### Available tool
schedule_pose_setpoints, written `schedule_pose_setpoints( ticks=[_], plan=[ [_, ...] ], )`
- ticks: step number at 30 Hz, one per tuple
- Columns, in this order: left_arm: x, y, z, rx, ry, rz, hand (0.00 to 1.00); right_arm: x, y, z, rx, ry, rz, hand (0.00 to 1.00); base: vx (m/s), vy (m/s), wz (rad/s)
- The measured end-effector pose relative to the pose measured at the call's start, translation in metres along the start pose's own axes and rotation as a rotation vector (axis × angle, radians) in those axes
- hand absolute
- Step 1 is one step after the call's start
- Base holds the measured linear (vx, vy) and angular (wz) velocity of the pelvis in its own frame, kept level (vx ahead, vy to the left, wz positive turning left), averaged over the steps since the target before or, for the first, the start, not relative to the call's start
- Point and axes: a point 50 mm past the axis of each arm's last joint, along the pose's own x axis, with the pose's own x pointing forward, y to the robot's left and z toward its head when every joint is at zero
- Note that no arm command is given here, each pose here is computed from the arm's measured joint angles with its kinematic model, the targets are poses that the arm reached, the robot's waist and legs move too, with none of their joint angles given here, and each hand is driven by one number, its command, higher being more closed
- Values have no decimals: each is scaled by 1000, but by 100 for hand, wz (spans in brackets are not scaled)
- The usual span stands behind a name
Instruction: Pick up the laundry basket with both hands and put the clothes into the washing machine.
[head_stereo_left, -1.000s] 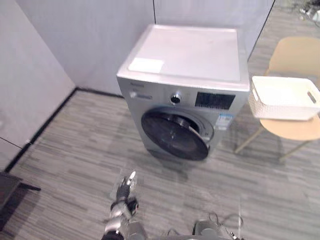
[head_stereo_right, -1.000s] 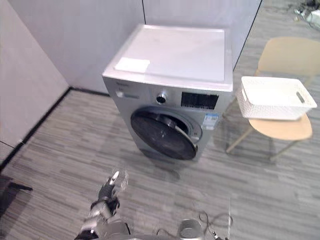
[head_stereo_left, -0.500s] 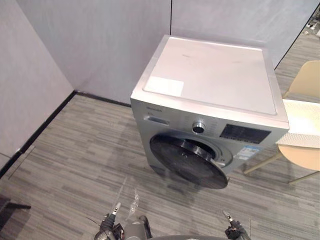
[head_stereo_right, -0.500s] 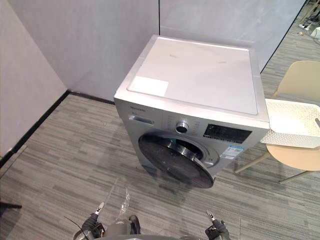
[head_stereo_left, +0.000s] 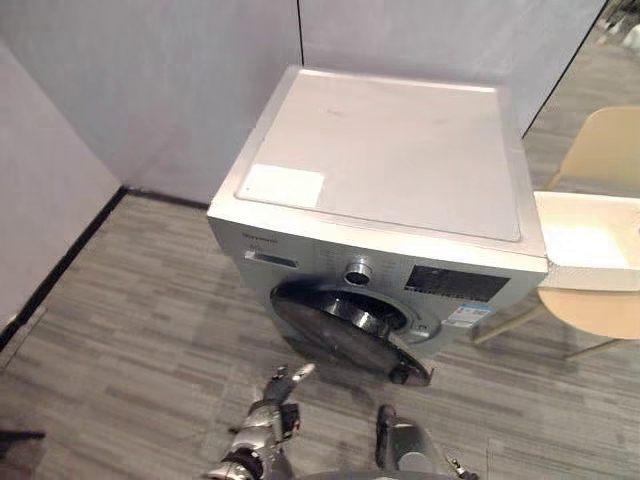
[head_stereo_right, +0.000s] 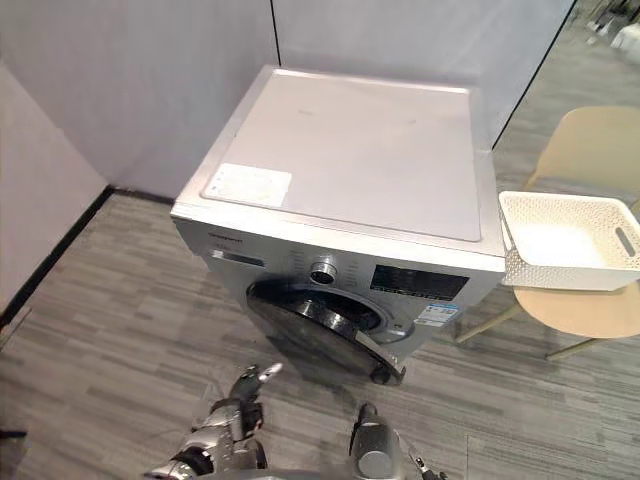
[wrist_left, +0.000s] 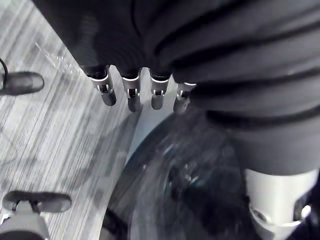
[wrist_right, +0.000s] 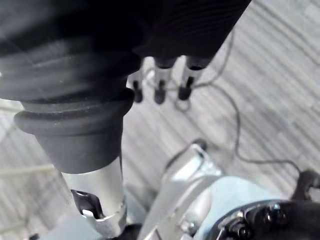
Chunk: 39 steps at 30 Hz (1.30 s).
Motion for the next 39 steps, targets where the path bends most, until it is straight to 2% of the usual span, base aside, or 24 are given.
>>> schedule_pose_setpoints(
  ticks=[3,8,10,12,13,16,18,20,24,26,31,35,39],
  plan=[
    [2,-7,11,29,-35,-30,0,-1,20,13,-43,-65,82,0,95,-158,28],
    [8,-22,47,102,-140,-63,0,-28,109,66,-78,-348,447,0,23,-23,2],
    [9,-25,58,118,-167,-68,0,-38,124,70,-80,-377,521,0,4,15,-38],
    [13,-34,99,146,-261,-68,0,-47,137,76,-81,-422,589,0,-12,23,-68],
    [13,-36,115,147,-295,-63,0,-48,138,78,-80,-428,594,0,-37,28,-83],
    [16,-15,155,51,-312,50,0,-49,136,82,-90,-442,599,0,-31,56,-94],
    [13,3,193,-49,-349,112,0,-47,120,84,-84,-442,565,0,-17,27,-64],
    [12,14,204,-84,-324,151,0,-42,99,82,-66,-434,502,0,-7,38,-29],
    [11,1,211,-180,-315,108,0,-25,62,75,-11,-378,339,0,-7,69,-18],
    [10,-7,212,-206,-311,80,0,-23,59,73,-7,-363,324,0,-17,90,-13],
    [9,-21,211,-272,-292,25,0,-26,70,66,8,-329,364,0,-6,55,3],
    [4,-23,199,-317,-364,-10,0,-37,93,72,-21,-367,477,0,-45,-11,17],
    [-3,-19,163,-211,-469,-43,0,-38,100,68,-42,-358,514,0,-57,5,41]
  ],
)
